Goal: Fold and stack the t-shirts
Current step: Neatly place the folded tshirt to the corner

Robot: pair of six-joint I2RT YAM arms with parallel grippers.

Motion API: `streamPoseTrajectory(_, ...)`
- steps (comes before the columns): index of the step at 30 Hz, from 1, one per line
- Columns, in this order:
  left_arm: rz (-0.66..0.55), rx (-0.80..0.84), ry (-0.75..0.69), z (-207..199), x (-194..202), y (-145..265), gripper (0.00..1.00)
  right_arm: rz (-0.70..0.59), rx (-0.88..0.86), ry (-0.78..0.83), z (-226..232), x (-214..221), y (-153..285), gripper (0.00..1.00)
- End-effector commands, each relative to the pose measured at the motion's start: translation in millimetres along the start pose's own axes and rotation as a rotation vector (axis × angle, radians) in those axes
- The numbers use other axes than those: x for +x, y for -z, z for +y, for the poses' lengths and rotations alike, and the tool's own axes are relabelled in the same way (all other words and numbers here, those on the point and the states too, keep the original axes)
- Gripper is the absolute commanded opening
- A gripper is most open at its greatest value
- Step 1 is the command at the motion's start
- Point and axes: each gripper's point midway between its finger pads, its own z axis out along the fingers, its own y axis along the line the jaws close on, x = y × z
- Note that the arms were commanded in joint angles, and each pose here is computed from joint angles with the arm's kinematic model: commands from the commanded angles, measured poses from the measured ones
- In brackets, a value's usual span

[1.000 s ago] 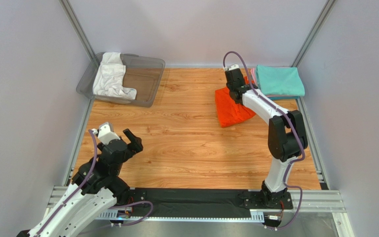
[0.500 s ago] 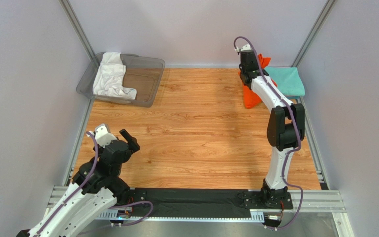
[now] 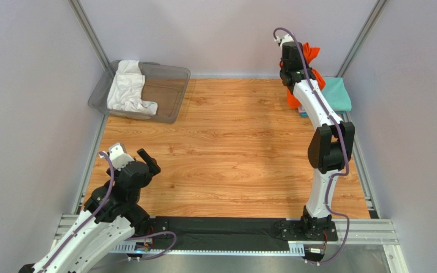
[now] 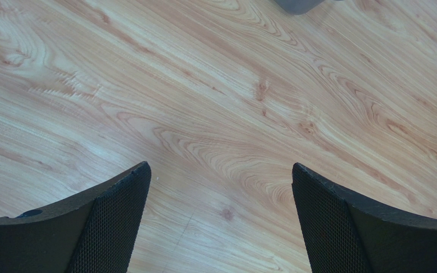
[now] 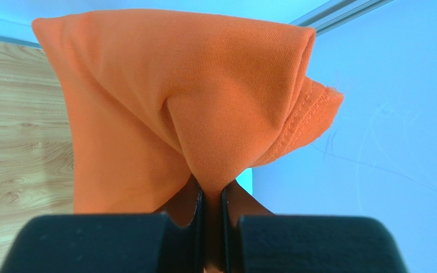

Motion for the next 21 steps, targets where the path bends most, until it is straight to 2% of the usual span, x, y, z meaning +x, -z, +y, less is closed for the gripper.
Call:
streamPoseTrajectory(1,-0.017,-0.016,0.010,1.7,-4.2,-0.2,1.00,-0.036,0.060,-0.041,-37.7,-22.6,19.9,0.00)
streamPoseTrajectory(10,-0.023,-0.020,0.010,2.5,-5.3,-0.4,1.00,-0.017,0.061,-0.050,-52.2,-12.4,8.6,0.00)
streamPoseTrajectory(14,-0.026,-0.026,0.005,3.2,-6.0,-0.8,1.00,0.001,0.077,-0.094,-63.5,-5.0,-6.5,0.00)
streamPoseTrajectory(21,-0.028,-0.044,-0.003,5.6,-5.6,-2.1,1.00,0.053,0.035,-0.101,-53.0,19.5,-43.8,0.00)
